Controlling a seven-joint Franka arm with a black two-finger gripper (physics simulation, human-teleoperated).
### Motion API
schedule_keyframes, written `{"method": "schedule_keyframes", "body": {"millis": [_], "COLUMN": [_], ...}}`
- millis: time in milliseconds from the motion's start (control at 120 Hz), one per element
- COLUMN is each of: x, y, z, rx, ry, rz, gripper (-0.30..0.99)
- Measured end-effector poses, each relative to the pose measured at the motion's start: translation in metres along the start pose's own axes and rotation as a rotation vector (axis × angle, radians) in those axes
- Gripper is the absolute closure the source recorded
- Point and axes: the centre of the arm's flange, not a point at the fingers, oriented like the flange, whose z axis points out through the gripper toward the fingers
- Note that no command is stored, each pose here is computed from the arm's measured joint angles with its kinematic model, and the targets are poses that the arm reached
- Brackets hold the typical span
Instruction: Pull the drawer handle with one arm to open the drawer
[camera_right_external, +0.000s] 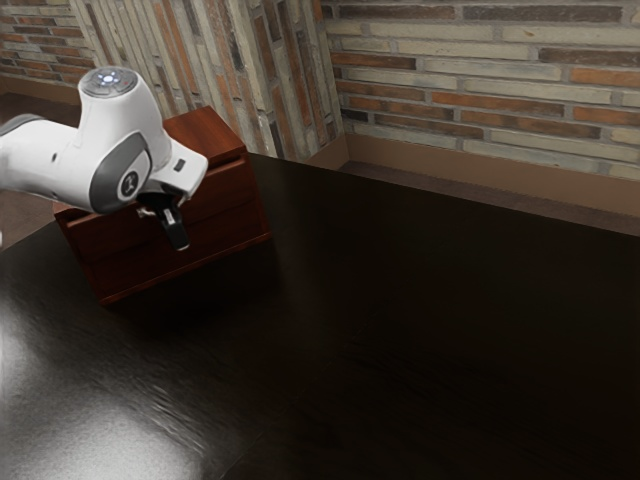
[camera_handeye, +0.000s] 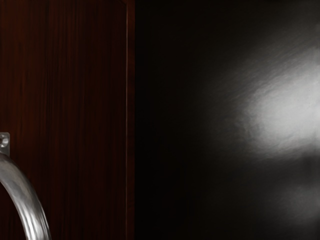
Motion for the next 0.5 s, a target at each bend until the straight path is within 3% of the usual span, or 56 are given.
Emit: {"method": "schedule_keyframes", "body": {"millis": [500], "x": [-0.010], "y": [0.022], "z": [-0.012], "rx": [-0.027], "ry": [0.013], "rz": [0.016], "gripper": [0.01]}}
